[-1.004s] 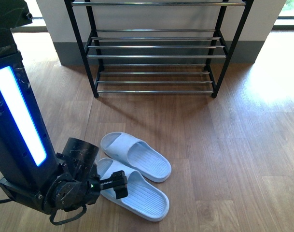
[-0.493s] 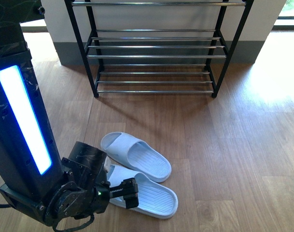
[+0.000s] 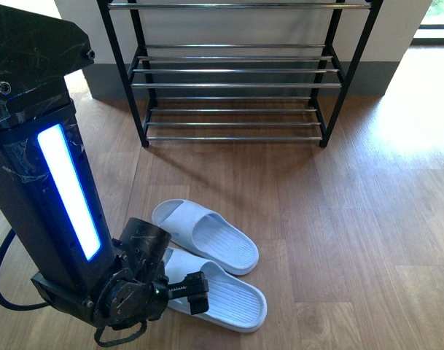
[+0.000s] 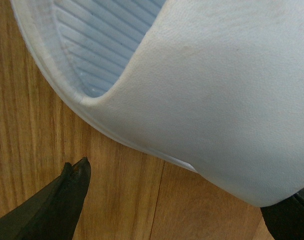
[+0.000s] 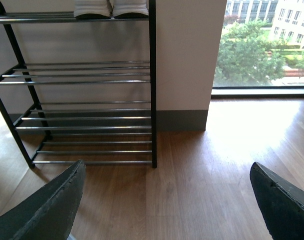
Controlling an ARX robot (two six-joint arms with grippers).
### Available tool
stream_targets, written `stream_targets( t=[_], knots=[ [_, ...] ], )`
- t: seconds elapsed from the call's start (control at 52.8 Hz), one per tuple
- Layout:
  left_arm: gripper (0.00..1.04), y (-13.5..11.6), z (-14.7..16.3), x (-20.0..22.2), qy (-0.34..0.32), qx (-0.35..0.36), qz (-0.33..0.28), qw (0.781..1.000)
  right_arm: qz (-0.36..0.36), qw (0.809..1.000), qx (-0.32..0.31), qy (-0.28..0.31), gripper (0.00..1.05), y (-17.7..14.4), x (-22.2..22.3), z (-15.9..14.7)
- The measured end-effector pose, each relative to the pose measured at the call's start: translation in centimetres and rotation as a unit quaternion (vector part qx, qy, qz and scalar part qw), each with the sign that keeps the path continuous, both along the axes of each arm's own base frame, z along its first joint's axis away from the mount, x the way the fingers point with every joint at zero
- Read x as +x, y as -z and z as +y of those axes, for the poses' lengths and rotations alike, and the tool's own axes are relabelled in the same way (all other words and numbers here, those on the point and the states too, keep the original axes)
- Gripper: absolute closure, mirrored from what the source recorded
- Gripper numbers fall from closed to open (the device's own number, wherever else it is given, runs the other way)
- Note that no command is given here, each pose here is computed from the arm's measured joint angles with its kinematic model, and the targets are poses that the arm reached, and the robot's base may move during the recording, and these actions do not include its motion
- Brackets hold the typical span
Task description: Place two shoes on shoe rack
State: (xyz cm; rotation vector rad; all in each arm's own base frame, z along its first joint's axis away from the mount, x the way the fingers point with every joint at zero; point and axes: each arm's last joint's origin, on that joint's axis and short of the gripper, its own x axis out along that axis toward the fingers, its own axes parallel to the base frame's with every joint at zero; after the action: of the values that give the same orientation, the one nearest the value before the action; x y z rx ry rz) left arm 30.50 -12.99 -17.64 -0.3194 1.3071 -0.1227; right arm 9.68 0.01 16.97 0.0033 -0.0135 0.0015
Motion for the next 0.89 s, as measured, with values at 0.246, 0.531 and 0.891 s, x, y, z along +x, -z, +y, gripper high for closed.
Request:
stream_targets(
  t=[0.246, 0.531, 0.891],
  knots=[
    [0.33, 0.3, 2.7, 0.4, -0.011, 0.107, -0.026, 0.994, 0.000, 1.000, 0.000, 0.000, 0.09, 0.0, 0.0, 0.0],
    [0.80, 0.4, 4.8, 0.2, -0.018, 0.151, -0.029, 0.988, 0.000, 1.000, 0.000, 0.000, 0.09, 0.0, 0.0, 0.0],
    [1.03, -4.3, 8.6, -0.8, -0.058, 0.188, -0.051, 0.979, 0.000, 1.000, 0.000, 0.000, 0.09, 0.0, 0.0, 0.0]
  ],
)
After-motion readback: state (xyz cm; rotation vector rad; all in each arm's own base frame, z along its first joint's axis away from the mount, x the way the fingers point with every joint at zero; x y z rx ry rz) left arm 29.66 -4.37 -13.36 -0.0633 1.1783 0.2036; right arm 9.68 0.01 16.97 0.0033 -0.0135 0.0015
